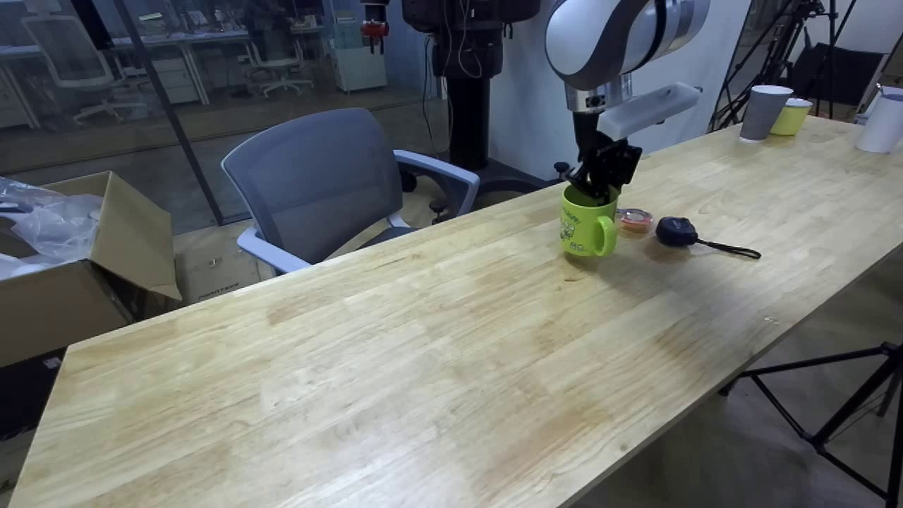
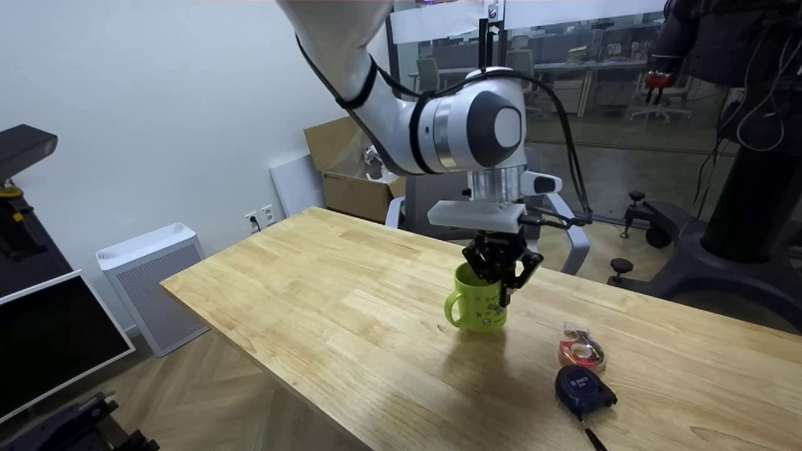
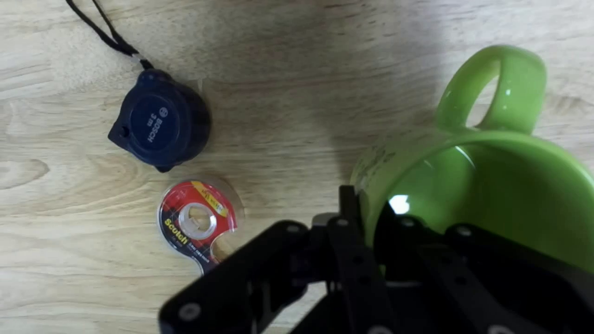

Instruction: Move the mug forward

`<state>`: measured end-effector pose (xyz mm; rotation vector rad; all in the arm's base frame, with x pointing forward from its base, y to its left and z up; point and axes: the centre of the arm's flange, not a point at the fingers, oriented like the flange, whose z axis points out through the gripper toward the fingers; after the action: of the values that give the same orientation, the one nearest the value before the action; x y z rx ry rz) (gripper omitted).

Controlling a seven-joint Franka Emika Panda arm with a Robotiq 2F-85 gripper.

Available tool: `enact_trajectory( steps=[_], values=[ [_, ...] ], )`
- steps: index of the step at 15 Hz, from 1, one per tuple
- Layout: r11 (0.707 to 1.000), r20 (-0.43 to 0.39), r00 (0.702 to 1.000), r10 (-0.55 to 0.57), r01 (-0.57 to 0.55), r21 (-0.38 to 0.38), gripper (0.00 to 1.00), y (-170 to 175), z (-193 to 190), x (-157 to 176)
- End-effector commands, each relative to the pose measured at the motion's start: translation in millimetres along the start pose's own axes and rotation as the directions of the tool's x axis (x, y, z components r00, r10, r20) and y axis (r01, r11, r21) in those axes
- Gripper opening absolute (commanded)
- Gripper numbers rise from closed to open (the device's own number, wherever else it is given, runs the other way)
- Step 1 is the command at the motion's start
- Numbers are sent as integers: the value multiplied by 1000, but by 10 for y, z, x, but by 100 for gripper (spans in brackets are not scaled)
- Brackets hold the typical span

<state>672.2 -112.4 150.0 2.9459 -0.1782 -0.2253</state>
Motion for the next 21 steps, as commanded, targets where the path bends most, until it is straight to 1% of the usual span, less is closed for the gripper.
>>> enact_trajectory(
  steps=[1,3,7,11,15,21],
  values=[
    [1000,-14,1000,19,-19,-23,3,80,-42,420],
    [999,-48,999,16,-17,-31,3,94,-24,503],
    [1000,-76,997,10,-11,-20,3,81,-10,616],
    [999,-58,998,-22,24,46,3,33,8,661],
    [993,-59,996,-60,66,99,3,7,26,690],
    [986,-70,993,-97,105,126,3,16,33,731]
  ],
)
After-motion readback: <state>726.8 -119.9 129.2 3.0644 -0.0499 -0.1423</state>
